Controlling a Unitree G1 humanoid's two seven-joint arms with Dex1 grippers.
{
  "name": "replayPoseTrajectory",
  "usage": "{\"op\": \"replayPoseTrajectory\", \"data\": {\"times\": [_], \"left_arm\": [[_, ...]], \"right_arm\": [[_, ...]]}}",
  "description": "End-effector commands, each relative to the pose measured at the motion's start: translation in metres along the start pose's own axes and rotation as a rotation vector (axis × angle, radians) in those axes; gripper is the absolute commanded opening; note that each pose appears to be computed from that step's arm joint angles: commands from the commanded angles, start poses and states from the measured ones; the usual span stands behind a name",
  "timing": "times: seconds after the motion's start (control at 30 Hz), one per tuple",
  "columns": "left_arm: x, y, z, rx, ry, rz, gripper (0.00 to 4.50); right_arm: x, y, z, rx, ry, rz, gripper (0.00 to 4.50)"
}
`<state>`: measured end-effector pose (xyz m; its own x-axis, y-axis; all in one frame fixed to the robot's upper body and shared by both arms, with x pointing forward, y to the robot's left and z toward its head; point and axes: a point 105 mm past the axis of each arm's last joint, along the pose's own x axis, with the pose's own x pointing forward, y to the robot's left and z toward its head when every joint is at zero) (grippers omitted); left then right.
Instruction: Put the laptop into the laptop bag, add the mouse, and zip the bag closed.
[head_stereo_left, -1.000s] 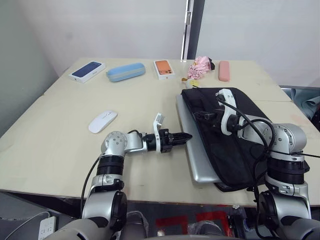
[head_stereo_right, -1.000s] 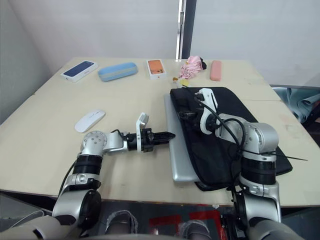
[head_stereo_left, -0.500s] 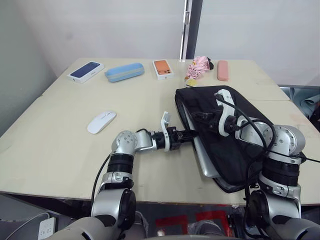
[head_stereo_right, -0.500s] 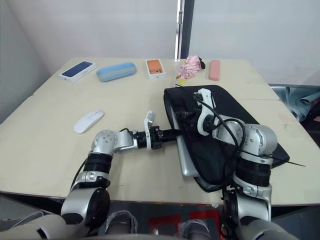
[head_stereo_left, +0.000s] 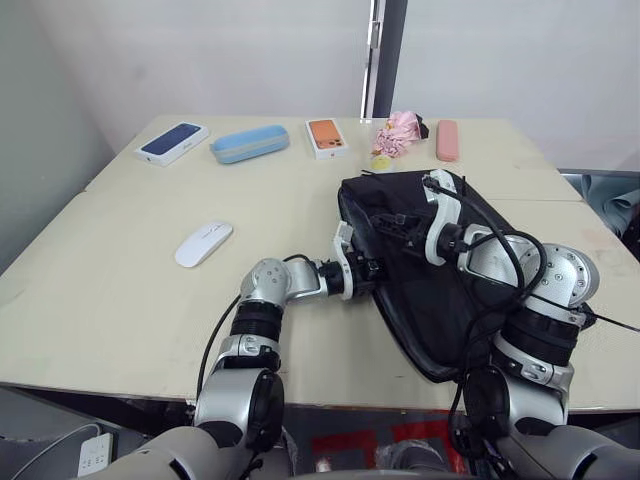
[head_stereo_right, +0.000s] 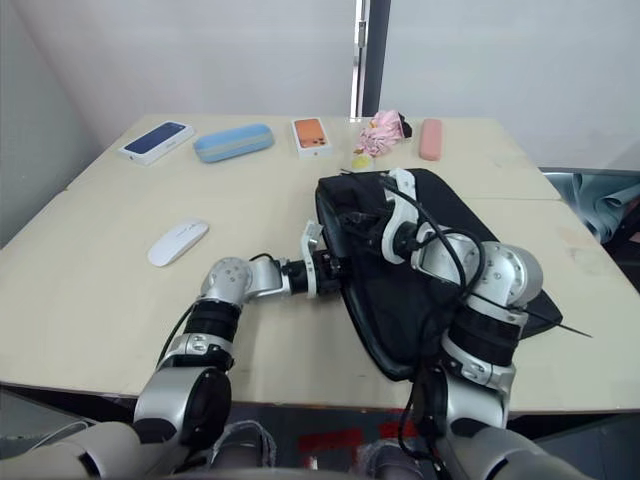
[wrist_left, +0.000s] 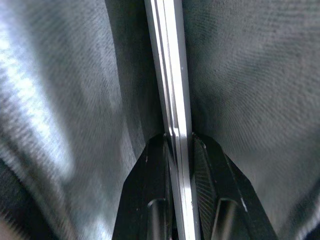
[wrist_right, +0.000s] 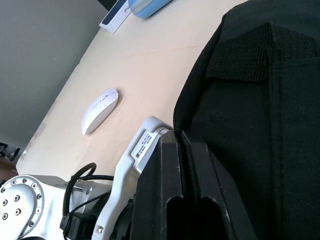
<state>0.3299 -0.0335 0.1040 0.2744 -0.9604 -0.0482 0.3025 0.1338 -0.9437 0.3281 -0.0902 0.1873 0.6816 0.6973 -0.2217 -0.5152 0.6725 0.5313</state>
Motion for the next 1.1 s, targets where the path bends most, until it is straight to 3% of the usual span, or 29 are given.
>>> {"op": "replayPoseTrajectory", "data": {"times": [0.03,0.23,0.3,0.6,1.1], "left_arm": [[0.022,-0.041,-0.003,0.058,0.048,-0.167,0.2],[0.018,-0.04,0.0,0.079,0.038,-0.172,0.2],[0.016,-0.037,0.0,0.107,0.04,-0.154,1.22],[-0.003,-0.024,0.003,0.125,0.048,-0.104,4.32],[-0.081,-0.014,0.016,0.289,0.052,0.047,4.32]], "right_arm": [[-0.002,0.025,0.016,-0.073,-0.054,0.081,0.0],[-0.004,0.019,0.015,-0.078,-0.05,0.057,0.0],[-0.004,0.017,0.015,-0.079,-0.049,0.05,0.0],[-0.005,0.011,0.018,-0.092,-0.054,0.036,0.0],[-0.003,0.001,0.017,-0.106,-0.041,0.028,0.0]]}}
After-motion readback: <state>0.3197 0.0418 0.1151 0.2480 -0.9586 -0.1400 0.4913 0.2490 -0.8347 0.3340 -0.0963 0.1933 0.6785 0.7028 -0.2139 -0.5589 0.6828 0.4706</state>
